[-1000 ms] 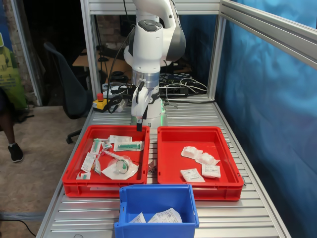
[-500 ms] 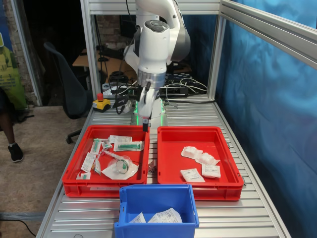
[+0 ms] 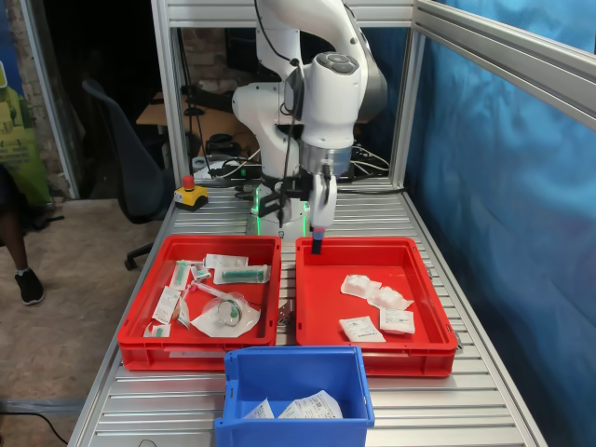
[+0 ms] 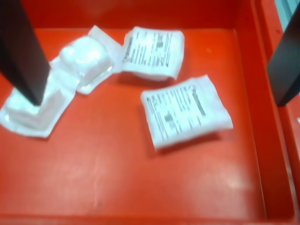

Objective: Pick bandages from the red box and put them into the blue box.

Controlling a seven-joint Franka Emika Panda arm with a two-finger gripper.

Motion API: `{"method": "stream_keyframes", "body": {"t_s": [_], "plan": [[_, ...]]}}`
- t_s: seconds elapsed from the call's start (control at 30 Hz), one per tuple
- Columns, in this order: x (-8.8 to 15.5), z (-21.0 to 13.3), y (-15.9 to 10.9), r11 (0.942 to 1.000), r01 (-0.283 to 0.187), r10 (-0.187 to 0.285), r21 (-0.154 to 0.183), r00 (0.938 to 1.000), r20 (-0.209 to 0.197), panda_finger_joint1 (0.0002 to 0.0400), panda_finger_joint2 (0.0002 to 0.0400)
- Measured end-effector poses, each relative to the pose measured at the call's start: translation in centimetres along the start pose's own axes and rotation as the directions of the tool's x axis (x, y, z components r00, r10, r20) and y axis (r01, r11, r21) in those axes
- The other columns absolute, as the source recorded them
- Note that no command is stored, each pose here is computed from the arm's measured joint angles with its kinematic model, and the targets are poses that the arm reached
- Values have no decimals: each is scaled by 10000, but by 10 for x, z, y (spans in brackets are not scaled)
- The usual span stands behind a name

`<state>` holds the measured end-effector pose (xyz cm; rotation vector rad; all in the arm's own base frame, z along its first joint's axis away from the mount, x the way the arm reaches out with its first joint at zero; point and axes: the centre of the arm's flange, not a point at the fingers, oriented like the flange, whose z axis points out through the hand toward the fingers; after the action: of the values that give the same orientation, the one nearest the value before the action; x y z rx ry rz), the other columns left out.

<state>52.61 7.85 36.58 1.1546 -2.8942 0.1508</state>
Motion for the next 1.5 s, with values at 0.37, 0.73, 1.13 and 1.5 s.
{"method": "stream_keyframes", "body": {"t_s": [0.37,0.73,1.13,1.5], "plan": [[-21,37,39,9970,666,-667,-404,9978,-16,400,400],[-14,88,66,9940,586,-574,-923,9982,155,400,400],[16,130,90,9921,527,-523,-1142,9986,61,400,400],[30,146,103,9914,592,-588,-1169,9982,74,400,400]]}}
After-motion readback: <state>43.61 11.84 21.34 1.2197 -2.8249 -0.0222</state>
